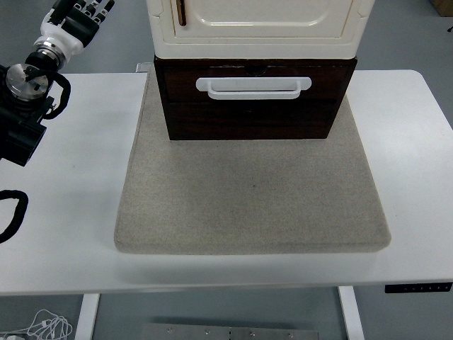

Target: Open the drawer under the combination cabinet

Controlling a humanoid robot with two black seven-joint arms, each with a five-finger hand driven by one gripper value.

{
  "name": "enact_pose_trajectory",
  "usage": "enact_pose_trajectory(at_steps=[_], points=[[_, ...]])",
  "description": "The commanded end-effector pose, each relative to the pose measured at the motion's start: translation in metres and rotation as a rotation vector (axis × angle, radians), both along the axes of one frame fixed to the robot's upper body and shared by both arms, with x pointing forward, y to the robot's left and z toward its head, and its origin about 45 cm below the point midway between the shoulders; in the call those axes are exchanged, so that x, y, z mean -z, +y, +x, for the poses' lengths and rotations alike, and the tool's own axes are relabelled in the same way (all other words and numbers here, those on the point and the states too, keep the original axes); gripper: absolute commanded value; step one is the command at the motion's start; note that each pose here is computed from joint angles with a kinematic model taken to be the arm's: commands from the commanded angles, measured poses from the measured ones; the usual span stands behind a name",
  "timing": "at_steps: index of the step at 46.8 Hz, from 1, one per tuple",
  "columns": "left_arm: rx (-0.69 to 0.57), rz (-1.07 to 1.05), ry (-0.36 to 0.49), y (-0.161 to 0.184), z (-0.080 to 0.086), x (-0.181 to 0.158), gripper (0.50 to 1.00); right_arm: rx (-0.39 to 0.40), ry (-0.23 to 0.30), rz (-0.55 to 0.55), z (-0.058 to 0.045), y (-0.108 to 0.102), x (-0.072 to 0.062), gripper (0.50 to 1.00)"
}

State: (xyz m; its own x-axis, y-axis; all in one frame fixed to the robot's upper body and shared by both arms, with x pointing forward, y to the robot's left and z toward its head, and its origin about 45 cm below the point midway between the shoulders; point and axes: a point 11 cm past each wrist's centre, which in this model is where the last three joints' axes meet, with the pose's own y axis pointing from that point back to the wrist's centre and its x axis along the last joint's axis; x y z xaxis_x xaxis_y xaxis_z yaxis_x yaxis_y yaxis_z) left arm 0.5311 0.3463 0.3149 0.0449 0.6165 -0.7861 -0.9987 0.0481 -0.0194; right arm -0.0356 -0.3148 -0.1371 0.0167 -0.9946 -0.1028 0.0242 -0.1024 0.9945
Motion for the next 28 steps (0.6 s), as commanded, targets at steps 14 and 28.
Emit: enact_pose_trajectory(at_steps=[14,28], points=[[0.015,0.0,-0.005,-0.0041,0.0006,-0.0004,1.0,0.0,0.0,0.0,0.0001,0.0,0.0,0.926],[0.018,0.001,-0.007,-0.0033,0.0012,-0.0028,1.0,0.0,0.0,0.0,0.0001,0.0,0.0,0.926]])
